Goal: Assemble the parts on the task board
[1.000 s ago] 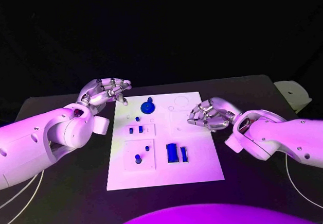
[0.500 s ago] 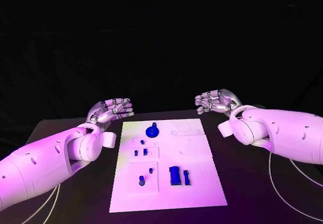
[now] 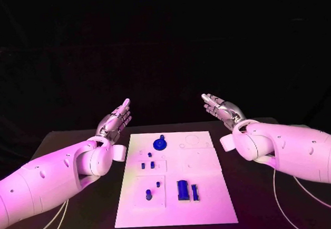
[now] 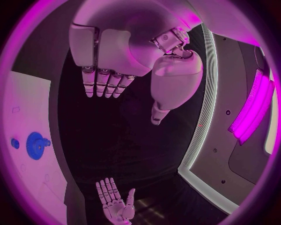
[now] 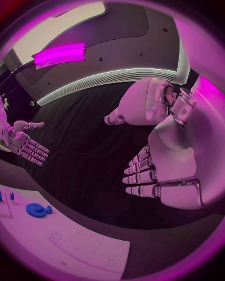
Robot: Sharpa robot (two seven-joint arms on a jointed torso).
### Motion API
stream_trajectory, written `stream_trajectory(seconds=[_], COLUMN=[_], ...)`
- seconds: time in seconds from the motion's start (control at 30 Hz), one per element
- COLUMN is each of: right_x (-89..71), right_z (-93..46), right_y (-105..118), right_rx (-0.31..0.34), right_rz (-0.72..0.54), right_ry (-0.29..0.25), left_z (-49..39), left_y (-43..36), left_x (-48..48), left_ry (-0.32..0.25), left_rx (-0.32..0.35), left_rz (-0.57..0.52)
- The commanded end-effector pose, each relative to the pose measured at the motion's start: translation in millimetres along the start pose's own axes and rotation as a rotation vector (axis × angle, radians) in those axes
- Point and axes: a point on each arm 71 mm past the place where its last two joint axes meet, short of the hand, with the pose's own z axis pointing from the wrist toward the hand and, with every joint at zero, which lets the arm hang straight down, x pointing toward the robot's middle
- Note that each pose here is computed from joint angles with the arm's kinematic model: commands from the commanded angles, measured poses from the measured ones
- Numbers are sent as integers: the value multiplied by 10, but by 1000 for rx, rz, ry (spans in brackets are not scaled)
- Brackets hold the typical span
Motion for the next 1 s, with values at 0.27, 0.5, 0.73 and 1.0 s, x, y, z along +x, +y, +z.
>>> stream_trajectory(seconds=[0.27, 0.5, 0.73, 1.0], right_x=[320, 400, 400, 400], right_z=[-364, -466, -466, -466], right_y=[152, 198, 198, 198], right_rx=[-40, -38, -38, -38], right_rz=[131, 158, 158, 158], right_ry=[-168, -192, -192, -192], left_z=[-279, -411, -428, -428], left_y=[-67, -104, -110, -110], left_x=[328, 464, 481, 481], left_ry=[-167, -208, -213, -213], left_rx=[43, 52, 53, 53], left_rz=[76, 93, 95, 95])
